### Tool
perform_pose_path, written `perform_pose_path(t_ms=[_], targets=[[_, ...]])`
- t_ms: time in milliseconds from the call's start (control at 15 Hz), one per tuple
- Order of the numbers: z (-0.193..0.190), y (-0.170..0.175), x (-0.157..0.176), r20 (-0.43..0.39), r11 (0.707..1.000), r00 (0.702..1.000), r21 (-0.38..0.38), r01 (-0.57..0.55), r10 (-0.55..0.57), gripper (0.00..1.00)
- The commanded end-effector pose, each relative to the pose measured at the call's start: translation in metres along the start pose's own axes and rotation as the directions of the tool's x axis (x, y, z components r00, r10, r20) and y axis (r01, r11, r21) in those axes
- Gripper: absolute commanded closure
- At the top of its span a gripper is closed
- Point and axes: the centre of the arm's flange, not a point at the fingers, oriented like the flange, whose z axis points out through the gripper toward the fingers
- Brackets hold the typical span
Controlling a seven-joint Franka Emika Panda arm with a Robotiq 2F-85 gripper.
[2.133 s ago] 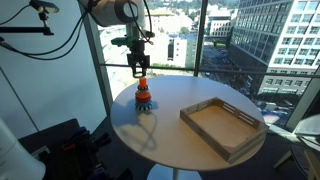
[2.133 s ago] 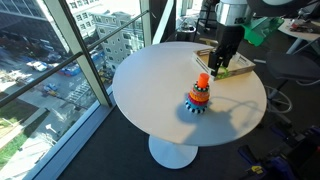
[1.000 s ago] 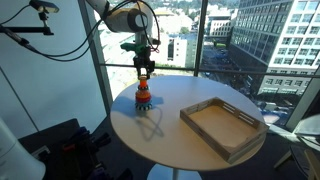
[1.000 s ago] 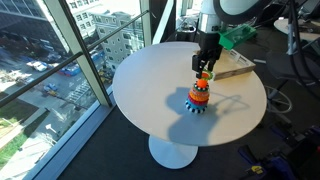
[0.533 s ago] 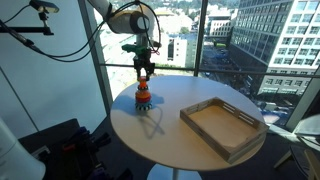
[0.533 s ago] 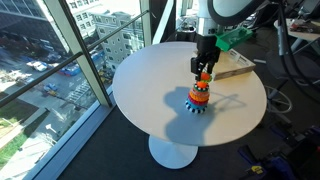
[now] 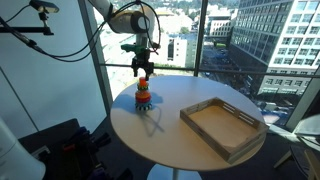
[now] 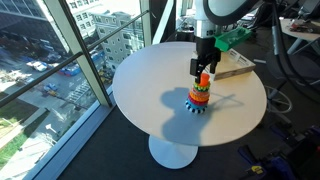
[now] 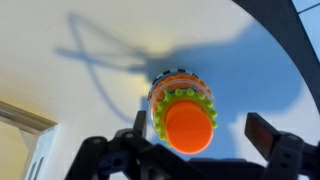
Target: Put the green ring around the orange rod
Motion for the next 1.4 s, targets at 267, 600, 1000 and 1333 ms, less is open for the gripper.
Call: perform_pose_path(t_ms=[267, 600, 1000, 1333], targets=[[-0.016, 0.011, -0.030, 0.045, 1.000, 0.999, -0.005, -0.027, 0.027, 0.00], [-0.025, 0.032, -0.059, 0.034, 0.997, 0.997, -0.017, -0.074, 0.074, 0.00], [-0.035, 0.065, -0.106, 0.030, 0.992, 0.991, -0.014, -0.127, 0.128, 0.00], [-0.054, 0.087, -0.154, 0.012, 0.983, 0.983, -0.005, -0.186, 0.186, 0.00]])
